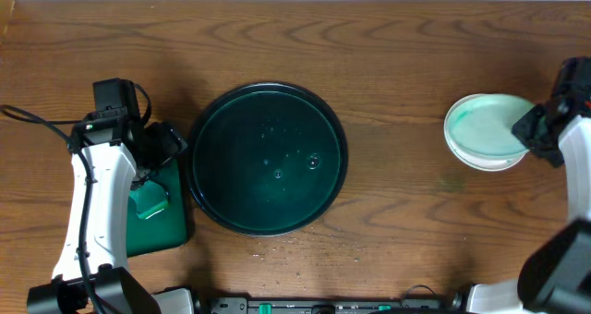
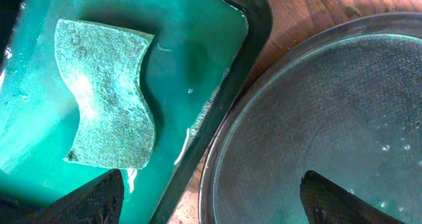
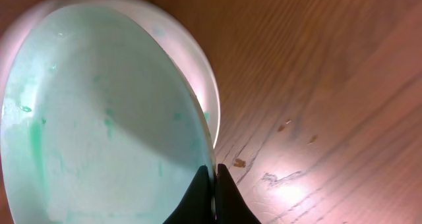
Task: Clean dirty plates on tray and stack at the side
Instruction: 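Lower the plate onto the stacked plates and open the right gripper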
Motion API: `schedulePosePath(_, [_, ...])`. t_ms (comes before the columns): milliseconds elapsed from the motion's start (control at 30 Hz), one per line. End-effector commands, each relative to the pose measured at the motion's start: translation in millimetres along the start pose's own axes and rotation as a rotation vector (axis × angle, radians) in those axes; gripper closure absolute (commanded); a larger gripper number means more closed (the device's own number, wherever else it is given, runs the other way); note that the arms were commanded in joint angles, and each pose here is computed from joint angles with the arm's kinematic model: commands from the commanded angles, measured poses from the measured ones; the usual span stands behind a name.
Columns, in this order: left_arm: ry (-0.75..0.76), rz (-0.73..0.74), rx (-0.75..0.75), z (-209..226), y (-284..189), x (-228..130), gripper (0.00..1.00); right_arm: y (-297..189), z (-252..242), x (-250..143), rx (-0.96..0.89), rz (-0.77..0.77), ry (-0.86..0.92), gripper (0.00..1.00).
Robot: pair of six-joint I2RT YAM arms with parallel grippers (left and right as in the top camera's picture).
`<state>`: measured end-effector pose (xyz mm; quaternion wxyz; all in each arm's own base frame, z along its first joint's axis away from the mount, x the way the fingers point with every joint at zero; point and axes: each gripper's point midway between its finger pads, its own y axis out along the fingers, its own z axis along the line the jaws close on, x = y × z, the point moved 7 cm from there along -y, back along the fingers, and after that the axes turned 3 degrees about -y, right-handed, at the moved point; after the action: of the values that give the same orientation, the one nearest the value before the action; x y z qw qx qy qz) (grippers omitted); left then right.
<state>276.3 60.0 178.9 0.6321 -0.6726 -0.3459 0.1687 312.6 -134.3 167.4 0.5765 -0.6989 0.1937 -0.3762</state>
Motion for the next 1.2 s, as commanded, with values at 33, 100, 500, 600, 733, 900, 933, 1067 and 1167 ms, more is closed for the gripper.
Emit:
schedulePosePath(33, [0.019,-0.016,-0.004,-3,-4,4,0.14,39,6,-11,-0.018,0.117,0.002,0.98])
schedulePosePath(100, [0.019,-0.016,-0.004,-3,-4,4,0.14,49,7,-13,-0.029,0.137,-0.002,0.98])
schedulePosePath(500, [0.019,-0.013,-0.003,-3,-4,4,0.14,49,13,-14,0.022,0.162,0.01,0.62])
schedulePosePath(600, [0.019,-0.014,-0.003,-3,-4,4,0.14,29,17,-8,0.074,0.113,-0.02,0.62])
schedulePosePath(733, [0.04,-0.028,-0.01,-4,-6,6,0.14,-19,23,3,0.154,-0.038,-0.114,0.63])
schedulePosePath(900, [0.095,-0.076,-0.022,-6,-17,12,0.14,-86,31,2,0.258,-0.26,-0.27,0.62])
schedulePosePath(933, [0.104,-0.091,-0.03,-7,-22,13,0.14,-98,33,0,0.276,-0.303,-0.306,0.62])
schedulePosePath(1067, [0.13,-0.168,-0.063,-10,-46,18,0.14,-142,38,-10,0.336,-0.456,-0.438,0.62])
schedulePosePath(1167, [0.159,-0.246,-0.099,-11,-72,19,0.14,-171,40,-19,0.373,-0.556,-0.519,0.61])
